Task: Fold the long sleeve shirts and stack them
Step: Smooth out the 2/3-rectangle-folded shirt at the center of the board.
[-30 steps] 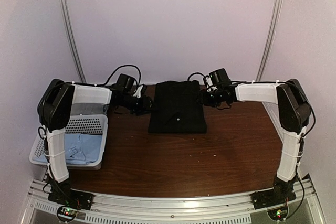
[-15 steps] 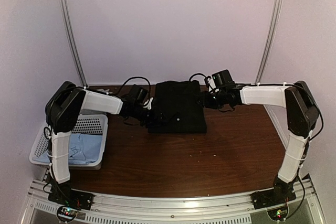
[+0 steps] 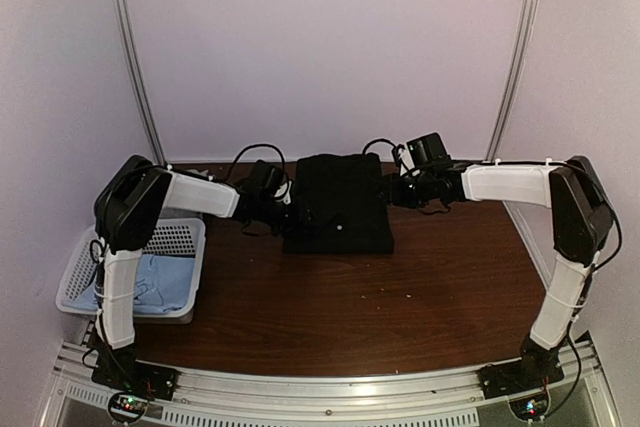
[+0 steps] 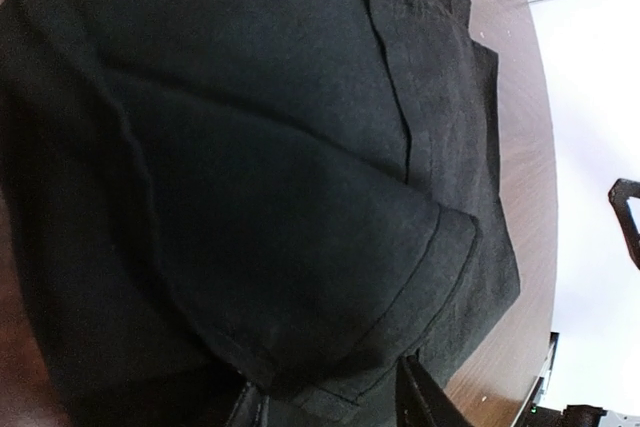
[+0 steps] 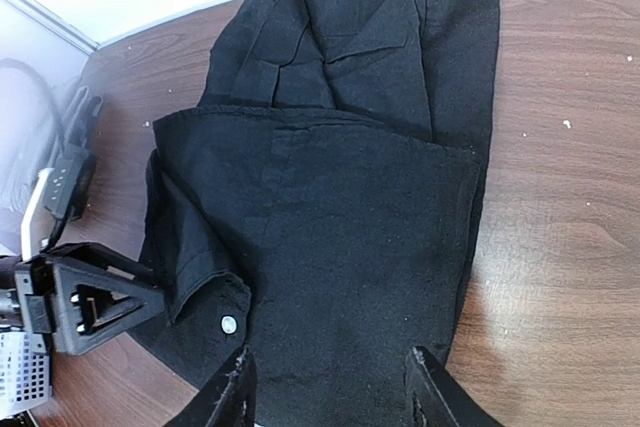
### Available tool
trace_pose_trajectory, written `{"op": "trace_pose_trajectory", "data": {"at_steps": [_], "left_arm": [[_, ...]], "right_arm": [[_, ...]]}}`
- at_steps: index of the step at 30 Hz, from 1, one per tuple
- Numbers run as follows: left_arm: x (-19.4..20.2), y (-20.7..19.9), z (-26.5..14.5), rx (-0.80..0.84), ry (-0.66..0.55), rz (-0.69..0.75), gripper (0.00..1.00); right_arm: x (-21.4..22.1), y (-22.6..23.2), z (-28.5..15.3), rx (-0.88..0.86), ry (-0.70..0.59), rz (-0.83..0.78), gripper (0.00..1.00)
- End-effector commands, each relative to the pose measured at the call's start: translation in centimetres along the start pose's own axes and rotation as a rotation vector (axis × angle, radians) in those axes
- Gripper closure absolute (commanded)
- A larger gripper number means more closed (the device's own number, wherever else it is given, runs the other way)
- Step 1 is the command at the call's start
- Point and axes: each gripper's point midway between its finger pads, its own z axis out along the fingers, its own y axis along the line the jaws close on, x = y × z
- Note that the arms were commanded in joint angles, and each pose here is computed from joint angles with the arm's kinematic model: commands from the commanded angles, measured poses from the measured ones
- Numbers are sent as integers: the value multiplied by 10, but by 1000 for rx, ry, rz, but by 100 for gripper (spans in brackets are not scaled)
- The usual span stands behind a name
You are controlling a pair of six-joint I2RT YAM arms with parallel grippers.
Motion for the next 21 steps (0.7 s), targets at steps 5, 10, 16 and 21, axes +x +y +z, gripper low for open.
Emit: {"op": "trace_pose_trajectory", "data": {"at_steps": [5,10,16,21], "left_arm": [[-45,-30,15,98,-139,57,74],[-83,-56,22,166,-232,128,75],[-115,-60,50,189,-256,155,52],[-134,-60,48,203,-289,168,40]], "right_arm": [[-13,12,-20,-31,-52,-3,49],[-13,13,-21,-29,-51,-6,49],[-13,12,-22,-20,-41,-16,49],[-10,10,-22,-8,-30,-32,49]]}}
